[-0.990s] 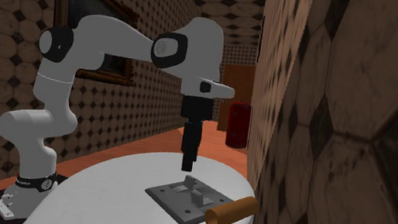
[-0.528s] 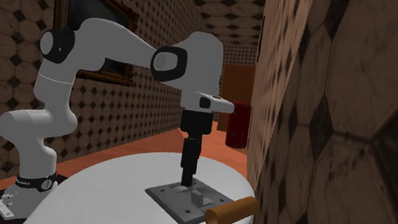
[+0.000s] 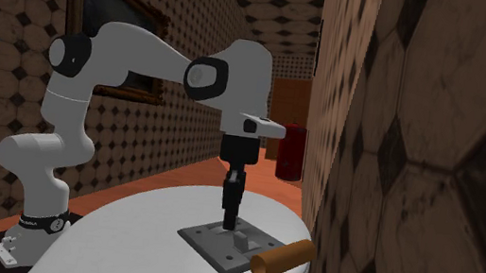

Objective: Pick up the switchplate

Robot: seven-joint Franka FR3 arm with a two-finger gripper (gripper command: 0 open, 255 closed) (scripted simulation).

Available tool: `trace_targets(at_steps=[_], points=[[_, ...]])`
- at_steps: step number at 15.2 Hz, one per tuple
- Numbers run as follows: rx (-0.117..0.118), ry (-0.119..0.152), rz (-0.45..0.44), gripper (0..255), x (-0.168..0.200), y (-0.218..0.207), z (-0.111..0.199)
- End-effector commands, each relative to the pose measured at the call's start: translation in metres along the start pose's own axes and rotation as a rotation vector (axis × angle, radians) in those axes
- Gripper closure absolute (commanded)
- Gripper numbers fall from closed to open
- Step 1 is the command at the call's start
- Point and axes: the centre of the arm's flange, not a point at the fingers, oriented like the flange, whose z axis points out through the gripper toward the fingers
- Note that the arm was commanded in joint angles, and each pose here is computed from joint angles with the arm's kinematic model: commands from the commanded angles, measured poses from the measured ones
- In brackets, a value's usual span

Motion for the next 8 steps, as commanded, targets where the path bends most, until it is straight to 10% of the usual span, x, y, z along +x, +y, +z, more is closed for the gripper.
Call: trace_targets(at_steps=[1,8], points=[[0.001,-0.001,0.0,255,0.0,0.0,0.001],[0.001,-0.001,0.0,255,0.0,0.002,-0.031]])
